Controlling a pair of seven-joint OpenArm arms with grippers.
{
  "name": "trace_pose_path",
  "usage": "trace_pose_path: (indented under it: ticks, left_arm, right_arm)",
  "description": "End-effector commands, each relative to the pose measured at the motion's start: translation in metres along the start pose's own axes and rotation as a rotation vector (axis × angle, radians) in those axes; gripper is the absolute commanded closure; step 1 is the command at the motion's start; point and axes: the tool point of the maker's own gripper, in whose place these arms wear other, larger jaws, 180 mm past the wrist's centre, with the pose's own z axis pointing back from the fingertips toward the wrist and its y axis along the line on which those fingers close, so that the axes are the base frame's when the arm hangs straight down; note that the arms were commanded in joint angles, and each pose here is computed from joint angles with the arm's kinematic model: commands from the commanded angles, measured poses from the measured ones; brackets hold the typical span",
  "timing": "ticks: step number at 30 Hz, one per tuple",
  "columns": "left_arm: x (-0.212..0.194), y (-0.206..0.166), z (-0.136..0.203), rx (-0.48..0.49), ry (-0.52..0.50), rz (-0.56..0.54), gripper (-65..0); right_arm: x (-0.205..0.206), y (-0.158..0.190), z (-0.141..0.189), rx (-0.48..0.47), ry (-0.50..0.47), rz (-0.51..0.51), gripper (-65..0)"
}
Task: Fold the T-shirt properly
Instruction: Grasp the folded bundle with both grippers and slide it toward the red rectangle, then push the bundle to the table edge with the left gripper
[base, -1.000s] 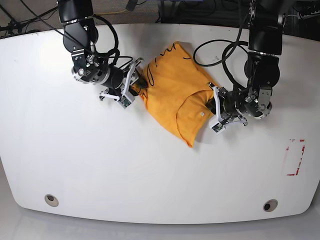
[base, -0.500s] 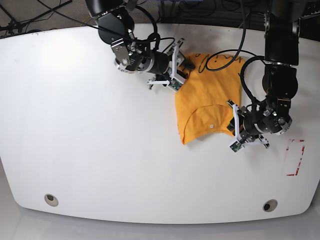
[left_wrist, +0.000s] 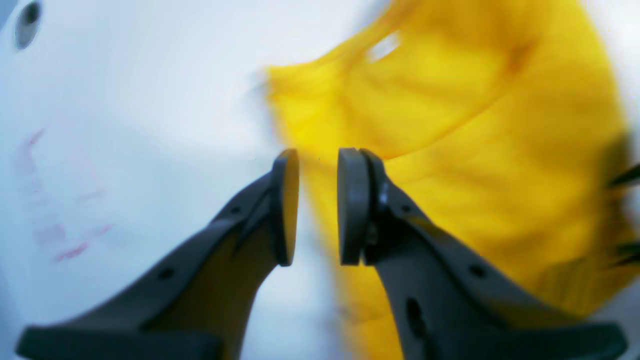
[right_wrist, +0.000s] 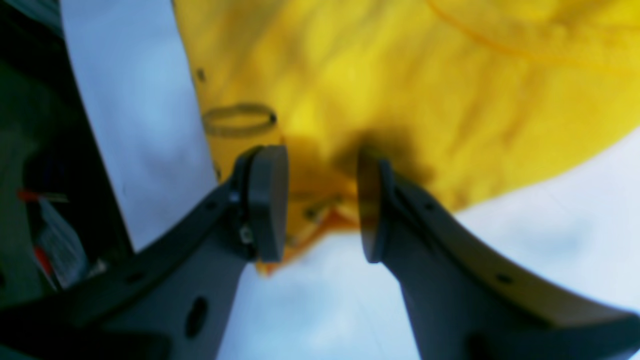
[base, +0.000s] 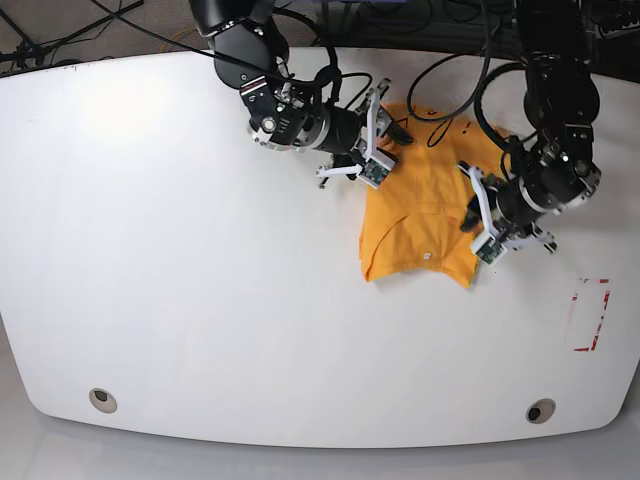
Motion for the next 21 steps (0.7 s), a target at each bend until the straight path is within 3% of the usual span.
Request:
trace_pose_path:
  ticks: [1,5,11,15,21]
  left_arm:
    - [-0.004,-0.008,-0.001,-0.011,-0.001,0.030,-20.7]
    - [-0.019,-0.031,-0.015,-0.050,0.019,0.159,-28.9]
    - [-0.048,-0.054,-0.031,-0.068,0.040,0.341,-29.7]
    - [-0.081,-0.063,-0.042,-0.084,0.122,0.416,-29.6]
    - [-0.143,-0.016,-0.026,0.026,0.234,0.513,-29.4]
  right_arm:
    - [0.018,-0.009,0.016,-0.015,-0.056,0.037,-21.7]
    - [0.016,-0.034,0.038,-0.062,-0.054,0.021,-21.7]
    - [0.005,-0.072,0.071,-0.124,-0.077,-0.063,-21.7]
    - [0.000,-0.085,0.093,-0.153,-0.104,-0.105,-21.7]
    - [-0.007,-0.099,0.119,-0.183,-0.132,-0.149,-21.7]
